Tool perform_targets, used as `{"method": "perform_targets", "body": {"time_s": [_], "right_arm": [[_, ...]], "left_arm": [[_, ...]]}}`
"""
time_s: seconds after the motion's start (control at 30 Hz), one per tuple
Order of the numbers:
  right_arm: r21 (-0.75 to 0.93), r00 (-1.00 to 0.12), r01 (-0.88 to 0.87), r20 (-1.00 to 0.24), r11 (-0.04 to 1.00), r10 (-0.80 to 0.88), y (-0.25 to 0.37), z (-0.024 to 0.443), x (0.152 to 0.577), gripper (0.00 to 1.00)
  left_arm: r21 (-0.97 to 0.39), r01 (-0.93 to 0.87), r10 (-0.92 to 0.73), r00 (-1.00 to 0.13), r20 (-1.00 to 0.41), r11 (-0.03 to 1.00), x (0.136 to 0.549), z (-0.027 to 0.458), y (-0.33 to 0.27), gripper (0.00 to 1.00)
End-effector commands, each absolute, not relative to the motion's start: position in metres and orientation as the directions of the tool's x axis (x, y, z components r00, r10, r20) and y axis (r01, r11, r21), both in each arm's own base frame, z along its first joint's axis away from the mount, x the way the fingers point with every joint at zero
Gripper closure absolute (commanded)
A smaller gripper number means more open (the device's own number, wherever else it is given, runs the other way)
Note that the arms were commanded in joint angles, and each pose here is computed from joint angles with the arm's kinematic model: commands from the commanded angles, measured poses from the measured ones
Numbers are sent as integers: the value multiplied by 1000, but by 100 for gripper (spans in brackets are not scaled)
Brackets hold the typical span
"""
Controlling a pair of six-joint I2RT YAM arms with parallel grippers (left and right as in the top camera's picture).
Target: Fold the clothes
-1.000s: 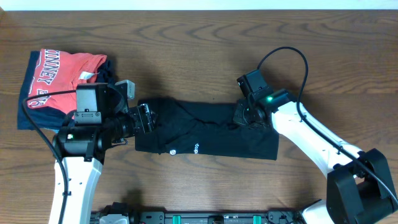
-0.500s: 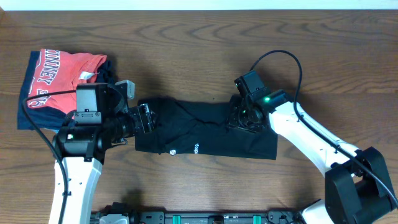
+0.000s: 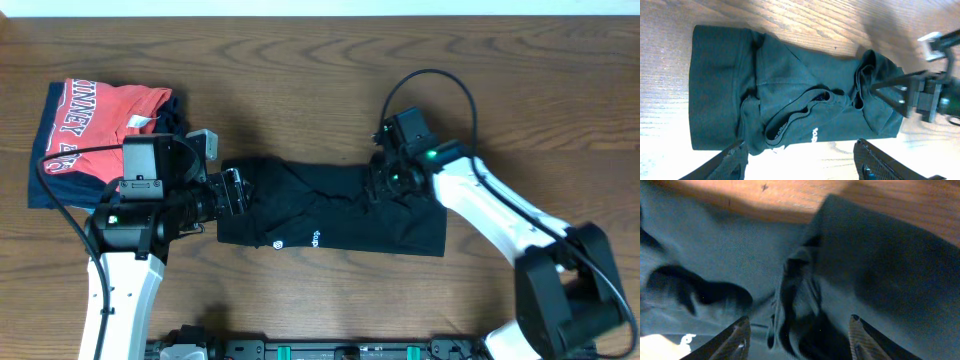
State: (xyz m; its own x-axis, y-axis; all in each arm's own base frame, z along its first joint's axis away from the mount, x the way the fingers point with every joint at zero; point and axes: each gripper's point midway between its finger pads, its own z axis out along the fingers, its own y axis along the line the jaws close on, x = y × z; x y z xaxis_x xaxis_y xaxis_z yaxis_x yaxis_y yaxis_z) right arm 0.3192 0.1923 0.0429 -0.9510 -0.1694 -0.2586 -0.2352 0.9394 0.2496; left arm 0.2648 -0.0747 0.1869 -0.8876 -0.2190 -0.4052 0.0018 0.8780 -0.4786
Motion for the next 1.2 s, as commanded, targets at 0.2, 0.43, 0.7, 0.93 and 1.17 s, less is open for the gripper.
{"method": "perform_targets", "body": {"time_s": [0.2,0.43,0.7,0.93,1.17], "right_arm": [[189,-966,-207,-192,960,-171,202,9,312,82],[191,-956,-204,-250,960,-154,198,34,317,93],[228,-933,-231,-328,946,-149,201,79,312,99],[219,-932,-263,-308,940,-189,210,77,299,99],[235,-928,-295,-301,926,-219,236,78,281,99]], "left_arm": [[-467,13,-212,-879,-427,884,268,192,-72,31],[-467,13,-212,-879,-427,884,268,192,-72,31],[-467,13,-212,-879,-427,884,268,192,-72,30],[-467,13,-212,-879,-427,884,268,192,-72,30],[-467,13,-213,-879,-427,884,268,192,-72,30]]}}
